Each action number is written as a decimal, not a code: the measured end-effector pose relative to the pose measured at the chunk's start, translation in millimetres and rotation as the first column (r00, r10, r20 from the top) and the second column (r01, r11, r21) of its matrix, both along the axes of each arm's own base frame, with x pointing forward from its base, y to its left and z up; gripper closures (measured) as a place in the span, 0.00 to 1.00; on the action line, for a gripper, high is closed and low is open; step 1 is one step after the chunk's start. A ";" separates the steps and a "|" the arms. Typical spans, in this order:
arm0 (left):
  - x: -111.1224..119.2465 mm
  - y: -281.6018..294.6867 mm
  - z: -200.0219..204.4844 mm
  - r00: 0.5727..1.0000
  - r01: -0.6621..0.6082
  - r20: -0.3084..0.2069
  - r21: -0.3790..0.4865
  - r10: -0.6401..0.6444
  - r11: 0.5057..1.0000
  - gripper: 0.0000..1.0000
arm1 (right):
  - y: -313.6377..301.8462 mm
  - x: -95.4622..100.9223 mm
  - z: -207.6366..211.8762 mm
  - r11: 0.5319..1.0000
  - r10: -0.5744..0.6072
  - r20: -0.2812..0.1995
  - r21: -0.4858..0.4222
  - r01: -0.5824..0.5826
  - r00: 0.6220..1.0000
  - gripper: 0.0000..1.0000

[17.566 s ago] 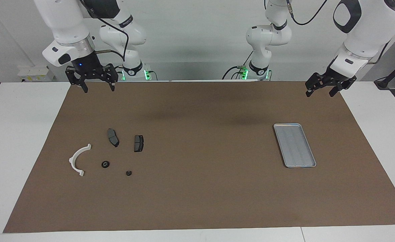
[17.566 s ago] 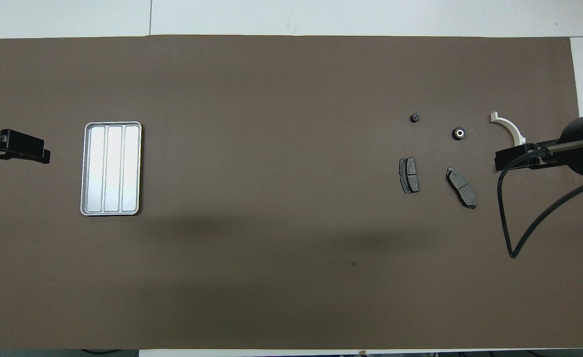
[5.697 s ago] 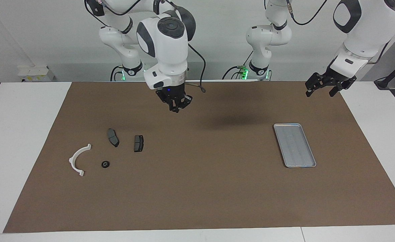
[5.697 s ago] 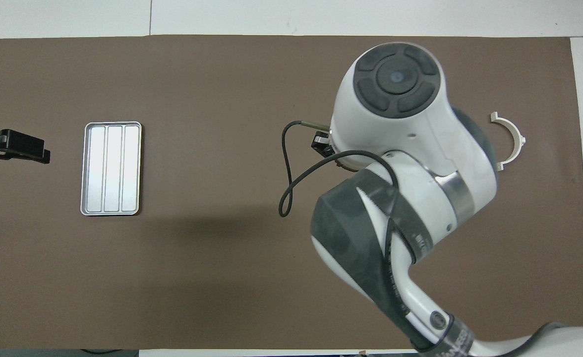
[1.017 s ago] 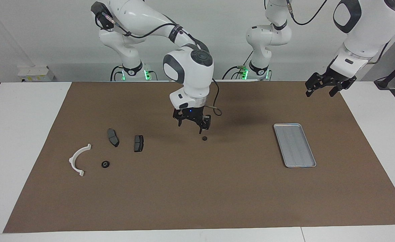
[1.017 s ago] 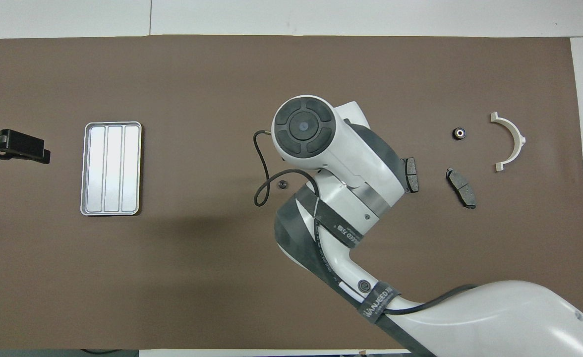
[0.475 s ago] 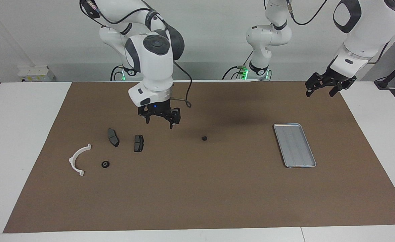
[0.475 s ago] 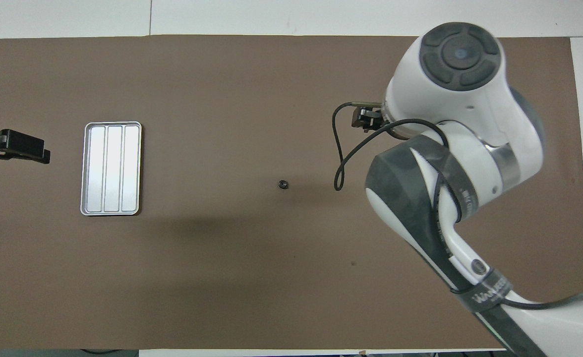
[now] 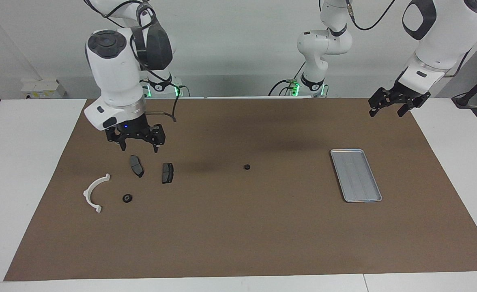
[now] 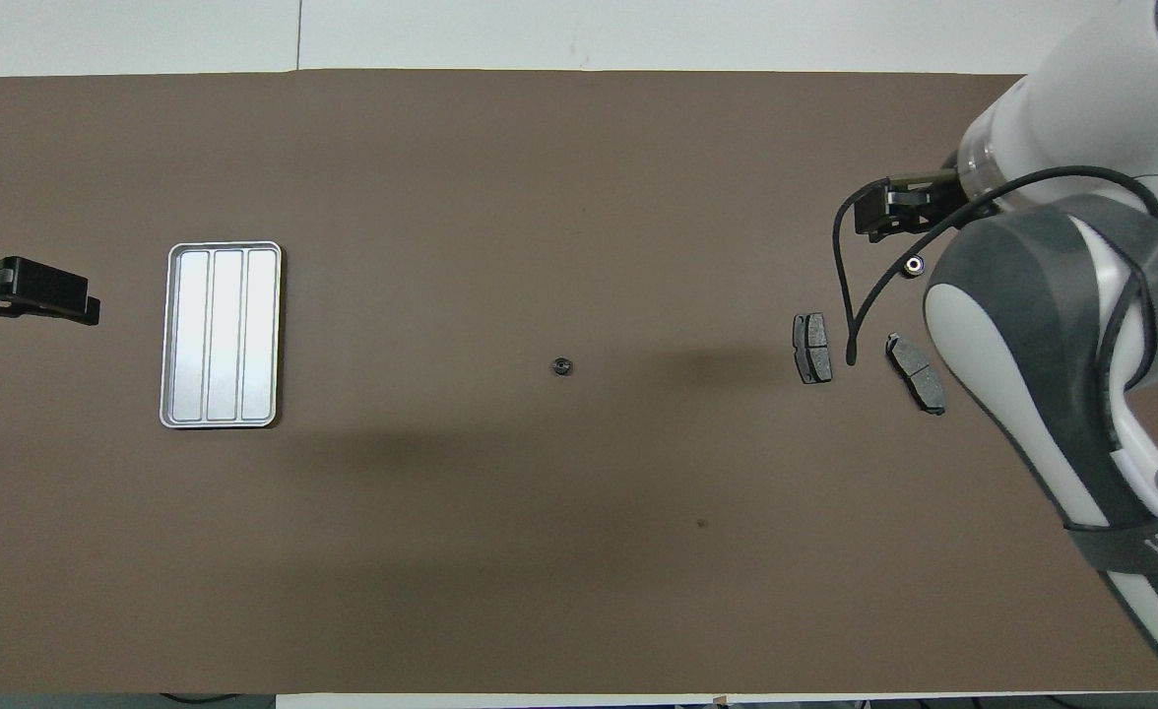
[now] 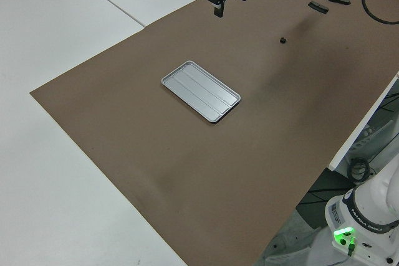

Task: Pick bearing gear from pile to tray
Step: 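Open the right gripper and withdraw it toward the brake pads, then reach the left gripper to the black ring at the table center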

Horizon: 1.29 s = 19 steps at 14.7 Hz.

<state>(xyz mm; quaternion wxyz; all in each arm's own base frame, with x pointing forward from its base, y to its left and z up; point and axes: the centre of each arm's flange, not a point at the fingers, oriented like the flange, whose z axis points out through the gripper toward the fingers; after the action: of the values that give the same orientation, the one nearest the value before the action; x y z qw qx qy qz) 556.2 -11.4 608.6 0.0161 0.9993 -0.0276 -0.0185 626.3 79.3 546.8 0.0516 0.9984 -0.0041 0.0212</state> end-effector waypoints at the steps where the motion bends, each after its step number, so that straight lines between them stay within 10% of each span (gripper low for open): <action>1: 0.0 -0.9 0.0 1.000 0.002 0.000 0.000 -0.002 1.000 0.00 | -14.6 1.6 -0.7 1.000 0.017 -0.006 0.004 -0.017 1.000 0.00; 10: 0.5 -25.6 9.3 0.999 0.004 0.045 -0.029 -0.003 1.000 0.00 | -91.8 13.1 -55.5 0.997 0.071 0.026 0.018 -0.071 0.997 0.00; 19: -30.3 -262.4 -78.5 0.993 -0.079 0.090 0.061 0.073 0.995 0.00 | -103.9 21.3 -159.7 0.996 0.001 0.066 0.089 -0.007 0.998 0.00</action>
<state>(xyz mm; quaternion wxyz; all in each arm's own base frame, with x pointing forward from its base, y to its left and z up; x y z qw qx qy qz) 525.9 -273.9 530.1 -0.0169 0.9995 0.0104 0.0253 647.7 -24.6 387.1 0.0068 0.9985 -0.0048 0.0539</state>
